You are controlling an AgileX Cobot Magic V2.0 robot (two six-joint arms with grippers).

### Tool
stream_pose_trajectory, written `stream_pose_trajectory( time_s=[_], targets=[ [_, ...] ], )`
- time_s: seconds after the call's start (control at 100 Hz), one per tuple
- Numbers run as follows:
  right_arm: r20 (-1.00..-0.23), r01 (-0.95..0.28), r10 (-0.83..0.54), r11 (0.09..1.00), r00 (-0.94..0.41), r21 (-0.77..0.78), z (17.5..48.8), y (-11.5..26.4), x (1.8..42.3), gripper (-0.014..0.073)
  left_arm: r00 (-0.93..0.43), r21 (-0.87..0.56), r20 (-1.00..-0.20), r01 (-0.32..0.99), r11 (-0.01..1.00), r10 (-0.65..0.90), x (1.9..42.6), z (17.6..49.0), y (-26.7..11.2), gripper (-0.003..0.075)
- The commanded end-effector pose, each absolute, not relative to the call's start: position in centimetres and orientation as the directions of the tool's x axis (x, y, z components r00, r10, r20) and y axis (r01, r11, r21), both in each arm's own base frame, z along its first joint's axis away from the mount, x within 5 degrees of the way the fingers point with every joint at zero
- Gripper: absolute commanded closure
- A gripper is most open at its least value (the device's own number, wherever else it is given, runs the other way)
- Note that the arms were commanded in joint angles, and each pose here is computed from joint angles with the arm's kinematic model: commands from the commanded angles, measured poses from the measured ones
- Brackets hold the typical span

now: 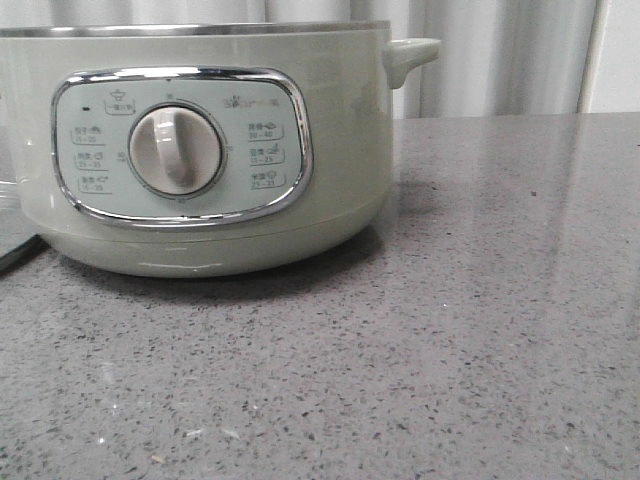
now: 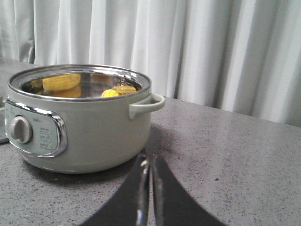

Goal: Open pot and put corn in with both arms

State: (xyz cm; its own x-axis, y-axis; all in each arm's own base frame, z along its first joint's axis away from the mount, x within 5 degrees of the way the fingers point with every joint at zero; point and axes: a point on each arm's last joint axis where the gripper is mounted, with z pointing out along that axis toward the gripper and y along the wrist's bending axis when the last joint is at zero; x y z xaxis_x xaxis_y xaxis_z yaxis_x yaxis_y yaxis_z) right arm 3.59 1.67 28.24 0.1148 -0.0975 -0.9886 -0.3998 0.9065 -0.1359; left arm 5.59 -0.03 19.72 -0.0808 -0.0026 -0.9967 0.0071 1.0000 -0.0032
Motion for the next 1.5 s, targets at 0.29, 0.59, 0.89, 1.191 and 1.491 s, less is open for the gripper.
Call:
stream_pose_trajectory(
  time_s=[0.29, 0.59, 0.89, 1.191, 1.491],
  targets=[
    [-0.976, -0.377, -0.074, 0.914, 0.204, -0.149, 29.8, 1.6, 3.5, 0.0652, -0.186, -0.002, -0.982, -0.012, 1.0, -0.004, 5.2, 18.5, 0.1, 0.0741],
    [-0.976, -0.377, -0.074, 0.914, 0.204, -0.149, 29.8, 1.6, 3.5, 0.0652, -0.186, -0.002, -0.982, -0.012, 1.0, -0.004, 5.2, 18.5, 0.1, 0.0741],
    [-0.976, -0.377, -0.074, 0.914, 0.204, -0.149, 29.8, 1.6, 3.5, 0.0652, -0.186, -0.002, -0.982, -0.012, 1.0, -0.004, 5.2, 18.5, 0.1, 0.0741],
    [-0.976, -0.377, -0.074, 0.914, 0.204, -0.149, 29.8, 1.6, 3.5, 0.0652, -0.186, -0.002, -0.982, -0.012, 1.0, -0.004, 5.2, 18.5, 0.1, 0.0741],
    [-0.977, -0.334, -0.092, 0.93, 0.194, -0.154, 28.1, 1.6, 4.2, 0.0652, -0.186, -0.002, -0.982, -0.012, 1.0, -0.004, 5.2, 18.5, 0.1, 0.0741]
  ],
)
